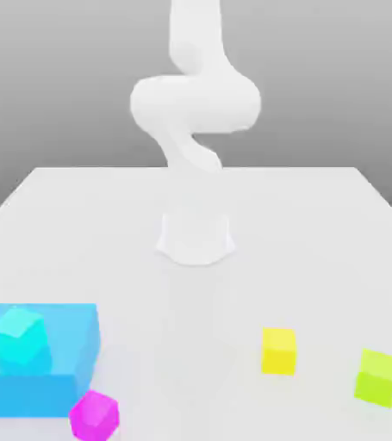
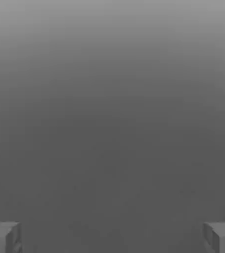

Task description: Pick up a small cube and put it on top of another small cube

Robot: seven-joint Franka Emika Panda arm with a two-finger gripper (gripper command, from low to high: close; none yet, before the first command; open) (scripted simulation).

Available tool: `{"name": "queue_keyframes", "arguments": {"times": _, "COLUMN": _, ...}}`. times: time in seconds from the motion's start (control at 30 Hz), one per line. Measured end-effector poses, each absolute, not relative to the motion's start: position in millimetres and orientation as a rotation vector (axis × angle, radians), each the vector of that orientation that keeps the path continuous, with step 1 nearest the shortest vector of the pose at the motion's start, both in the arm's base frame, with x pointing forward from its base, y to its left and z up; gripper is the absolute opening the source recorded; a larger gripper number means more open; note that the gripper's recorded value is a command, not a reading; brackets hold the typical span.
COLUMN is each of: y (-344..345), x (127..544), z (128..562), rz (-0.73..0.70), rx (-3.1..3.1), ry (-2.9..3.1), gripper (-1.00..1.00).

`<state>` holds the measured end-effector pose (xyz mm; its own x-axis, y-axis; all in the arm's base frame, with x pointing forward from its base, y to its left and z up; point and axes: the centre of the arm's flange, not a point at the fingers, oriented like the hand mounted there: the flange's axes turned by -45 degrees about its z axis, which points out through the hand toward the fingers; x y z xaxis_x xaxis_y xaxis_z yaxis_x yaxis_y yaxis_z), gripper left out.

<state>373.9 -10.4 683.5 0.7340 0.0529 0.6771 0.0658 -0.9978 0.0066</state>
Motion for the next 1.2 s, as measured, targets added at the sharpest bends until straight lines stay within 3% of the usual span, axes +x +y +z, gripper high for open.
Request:
{"name": "queue_keyframes", "arguments": {"times": 0.3, "y": -39, "x": 456, "z": 567, "rz": -0.847, "rx": -2.924, "ry": -0.512, "gripper": 0.00}}
{"name": "queue_keyframes", "arguments": {"times": 0.6, "y": -62, "x": 501, "z": 437, "rz": -0.593, "rx": -2.885, "ry": -0.880, "gripper": 0.00}}
{"name": "queue_keyframes", "arguments": {"times": 0.87, "y": -87, "x": 508, "z": 323, "rz": -0.368, "rx": -2.824, "ry": -1.191, "gripper": 0.00}}
{"name": "queue_keyframes", "arguments": {"times": 1.2, "y": -129, "x": 481, "z": 205, "rz": -0.050, "rx": -2.699, "ry": -1.592, "gripper": 0.00}}
